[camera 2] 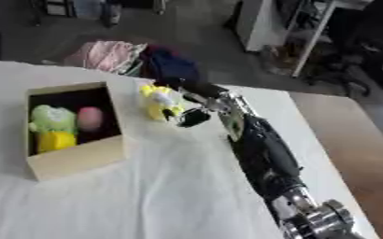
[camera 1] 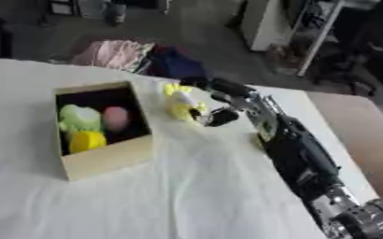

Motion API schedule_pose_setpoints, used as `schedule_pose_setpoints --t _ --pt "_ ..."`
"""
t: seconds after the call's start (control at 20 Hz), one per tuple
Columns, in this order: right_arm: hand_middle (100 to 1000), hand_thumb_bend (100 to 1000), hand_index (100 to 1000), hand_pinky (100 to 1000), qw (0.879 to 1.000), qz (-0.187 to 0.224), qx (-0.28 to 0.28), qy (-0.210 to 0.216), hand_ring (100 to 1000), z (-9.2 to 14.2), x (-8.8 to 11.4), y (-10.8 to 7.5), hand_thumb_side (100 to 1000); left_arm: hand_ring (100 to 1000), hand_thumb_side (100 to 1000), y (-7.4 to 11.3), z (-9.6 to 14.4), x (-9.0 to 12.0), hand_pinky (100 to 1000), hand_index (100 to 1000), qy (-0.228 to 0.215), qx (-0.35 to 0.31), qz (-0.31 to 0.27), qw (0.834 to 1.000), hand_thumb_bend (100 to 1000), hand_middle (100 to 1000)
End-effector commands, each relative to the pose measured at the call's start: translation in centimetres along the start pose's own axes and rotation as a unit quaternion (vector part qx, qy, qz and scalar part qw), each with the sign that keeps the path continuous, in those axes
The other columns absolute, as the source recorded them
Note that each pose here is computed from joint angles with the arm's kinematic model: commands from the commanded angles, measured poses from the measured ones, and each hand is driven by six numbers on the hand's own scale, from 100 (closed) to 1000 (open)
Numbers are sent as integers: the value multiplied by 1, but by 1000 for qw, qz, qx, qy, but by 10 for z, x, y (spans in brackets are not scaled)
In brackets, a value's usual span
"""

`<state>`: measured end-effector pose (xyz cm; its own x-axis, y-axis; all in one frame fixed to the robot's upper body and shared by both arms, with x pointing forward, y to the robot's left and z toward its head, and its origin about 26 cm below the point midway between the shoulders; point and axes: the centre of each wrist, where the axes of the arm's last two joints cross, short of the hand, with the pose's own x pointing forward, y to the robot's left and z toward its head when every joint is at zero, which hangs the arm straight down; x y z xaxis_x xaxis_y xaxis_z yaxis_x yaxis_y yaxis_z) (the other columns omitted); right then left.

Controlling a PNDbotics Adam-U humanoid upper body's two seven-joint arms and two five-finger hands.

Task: Pick up objects on the table and place them in the box.

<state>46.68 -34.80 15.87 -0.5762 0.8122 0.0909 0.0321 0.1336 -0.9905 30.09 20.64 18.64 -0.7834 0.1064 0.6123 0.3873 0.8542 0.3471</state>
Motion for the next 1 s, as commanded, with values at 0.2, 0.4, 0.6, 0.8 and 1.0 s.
schedule_pose_setpoints --t 0.2,0.4,0.6,0.8,1.0 --pt "983 100 1000 893 998 39 -22 49 945 0 -3 -2 238 689 600 1 -7 7 735 738 -19 -7 -5 1000 100 563" --pt "970 100 1000 873 996 58 -9 68 923 -1 -2 11 204 689 599 1 -8 8 735 738 -21 -8 -5 1000 100 563" --pt "838 100 974 749 994 70 2 86 784 -2 -1 21 225 689 598 1 -9 8 735 738 -22 -9 -4 1000 100 563" --pt "569 100 743 540 992 73 -36 98 549 -2 0 24 207 689 597 1 -9 8 735 738 -22 -8 -4 1000 100 562" --pt "334 100 503 343 986 67 -111 104 359 -1 -1 23 160 689 598 1 -8 8 735 739 -21 -8 -5 1000 100 562"
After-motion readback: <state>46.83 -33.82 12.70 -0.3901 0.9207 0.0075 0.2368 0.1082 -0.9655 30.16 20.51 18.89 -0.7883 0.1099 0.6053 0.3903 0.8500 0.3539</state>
